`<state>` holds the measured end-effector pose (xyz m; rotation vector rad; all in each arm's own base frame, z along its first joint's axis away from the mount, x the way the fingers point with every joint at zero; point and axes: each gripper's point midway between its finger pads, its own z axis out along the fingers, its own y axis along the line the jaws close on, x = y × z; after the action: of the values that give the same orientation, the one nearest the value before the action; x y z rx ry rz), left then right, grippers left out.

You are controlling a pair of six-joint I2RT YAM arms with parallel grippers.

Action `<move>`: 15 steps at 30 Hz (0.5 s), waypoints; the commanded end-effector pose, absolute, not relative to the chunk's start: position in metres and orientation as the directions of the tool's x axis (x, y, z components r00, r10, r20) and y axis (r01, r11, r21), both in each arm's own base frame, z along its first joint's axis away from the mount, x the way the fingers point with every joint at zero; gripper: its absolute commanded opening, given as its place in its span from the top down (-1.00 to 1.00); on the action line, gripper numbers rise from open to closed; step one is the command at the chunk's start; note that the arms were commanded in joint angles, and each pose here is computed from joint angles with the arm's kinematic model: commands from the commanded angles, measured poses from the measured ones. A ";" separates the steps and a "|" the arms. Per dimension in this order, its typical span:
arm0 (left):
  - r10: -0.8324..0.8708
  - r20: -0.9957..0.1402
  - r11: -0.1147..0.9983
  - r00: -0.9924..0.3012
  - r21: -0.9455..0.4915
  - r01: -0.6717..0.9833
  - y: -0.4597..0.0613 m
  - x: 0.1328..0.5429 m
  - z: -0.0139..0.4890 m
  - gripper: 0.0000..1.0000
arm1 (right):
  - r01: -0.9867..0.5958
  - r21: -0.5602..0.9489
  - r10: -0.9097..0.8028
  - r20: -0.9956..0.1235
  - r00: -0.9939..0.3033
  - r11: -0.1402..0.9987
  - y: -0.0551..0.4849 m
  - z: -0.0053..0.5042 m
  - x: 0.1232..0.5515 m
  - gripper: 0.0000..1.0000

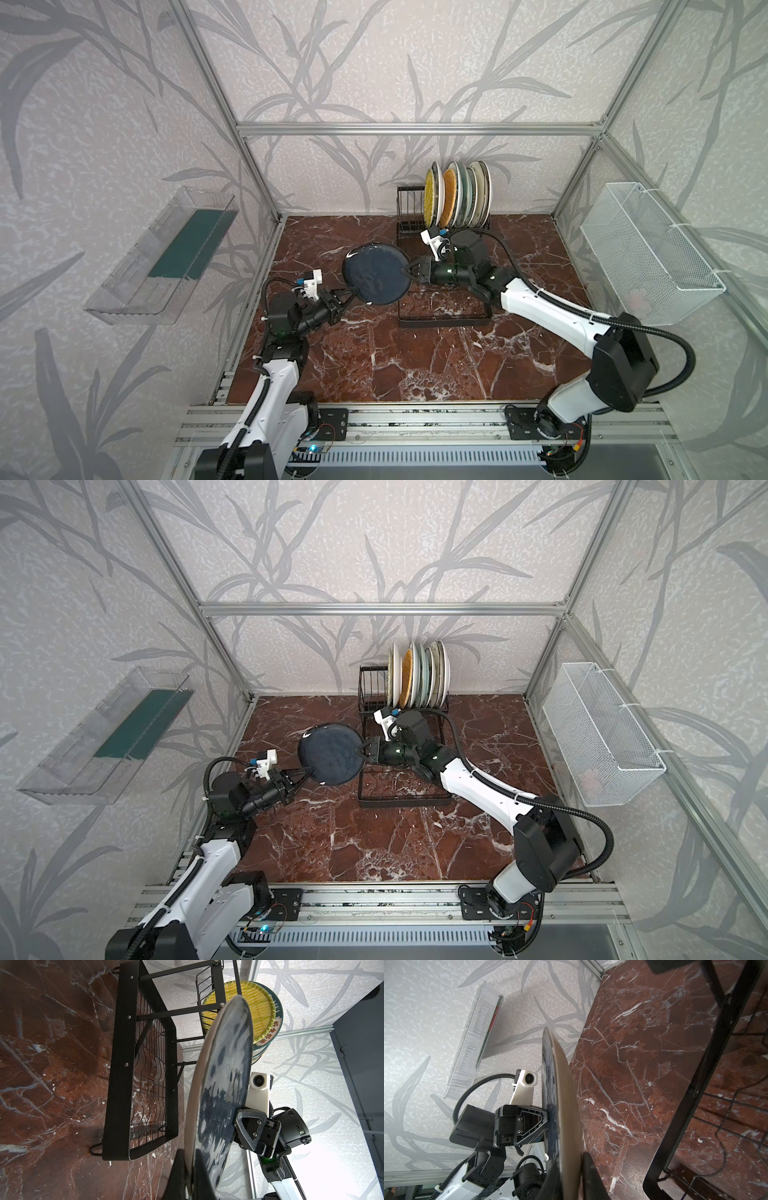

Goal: Load plates into a dish rack
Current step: Place the plate on the dish rack.

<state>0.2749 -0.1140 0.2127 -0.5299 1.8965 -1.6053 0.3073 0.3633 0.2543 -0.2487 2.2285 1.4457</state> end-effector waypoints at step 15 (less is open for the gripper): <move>-0.669 -0.401 0.300 -0.626 -0.916 0.266 -0.105 0.269 0.308 -0.99 | -0.437 0.601 0.312 -0.761 -0.568 0.670 0.302 0.360 0.321 1.00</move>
<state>0.2677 -0.1097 0.2850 -0.3807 1.7835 -1.5059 0.3079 0.3229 0.2673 -0.1216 2.2170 1.0807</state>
